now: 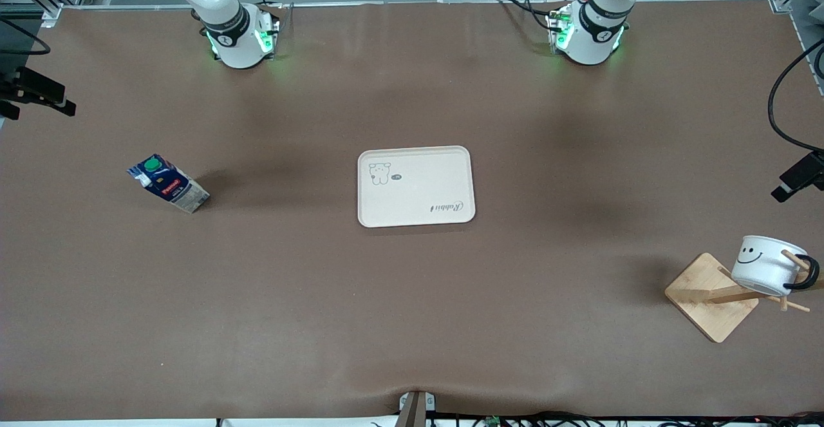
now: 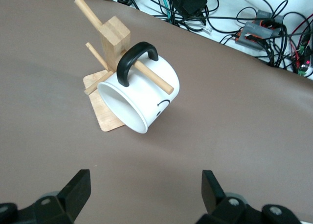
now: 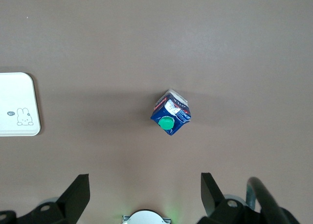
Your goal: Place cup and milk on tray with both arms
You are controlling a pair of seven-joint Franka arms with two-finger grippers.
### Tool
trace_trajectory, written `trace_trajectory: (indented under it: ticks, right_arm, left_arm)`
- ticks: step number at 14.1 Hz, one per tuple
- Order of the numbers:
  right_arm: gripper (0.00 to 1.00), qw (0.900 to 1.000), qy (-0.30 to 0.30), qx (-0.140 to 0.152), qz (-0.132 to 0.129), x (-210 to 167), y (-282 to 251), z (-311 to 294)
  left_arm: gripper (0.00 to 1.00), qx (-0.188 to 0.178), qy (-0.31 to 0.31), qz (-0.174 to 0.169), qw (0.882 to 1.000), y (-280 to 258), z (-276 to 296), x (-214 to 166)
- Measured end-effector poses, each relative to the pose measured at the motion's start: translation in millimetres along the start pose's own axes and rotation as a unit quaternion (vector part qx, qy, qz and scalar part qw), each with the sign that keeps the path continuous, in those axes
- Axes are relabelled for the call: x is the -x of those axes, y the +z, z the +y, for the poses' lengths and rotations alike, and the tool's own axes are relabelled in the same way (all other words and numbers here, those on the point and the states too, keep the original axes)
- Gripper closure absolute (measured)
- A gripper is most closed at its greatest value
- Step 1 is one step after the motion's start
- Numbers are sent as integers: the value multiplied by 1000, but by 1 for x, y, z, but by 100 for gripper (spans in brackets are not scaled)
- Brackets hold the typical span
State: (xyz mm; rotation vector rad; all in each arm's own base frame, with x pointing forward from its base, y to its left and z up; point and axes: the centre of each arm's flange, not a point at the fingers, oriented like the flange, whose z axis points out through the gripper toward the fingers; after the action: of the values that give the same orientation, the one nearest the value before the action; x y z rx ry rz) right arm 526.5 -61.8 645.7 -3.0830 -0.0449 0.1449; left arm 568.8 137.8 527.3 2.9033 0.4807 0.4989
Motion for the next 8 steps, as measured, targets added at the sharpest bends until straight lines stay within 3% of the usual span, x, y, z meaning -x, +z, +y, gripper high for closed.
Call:
trace_trajectory:
  ticks: [8]
  right_arm:
    - [0,1000,9,-1,-24,-29,37,12]
  left_arm:
    - [1,27,6,47,999,63,-20,-5]
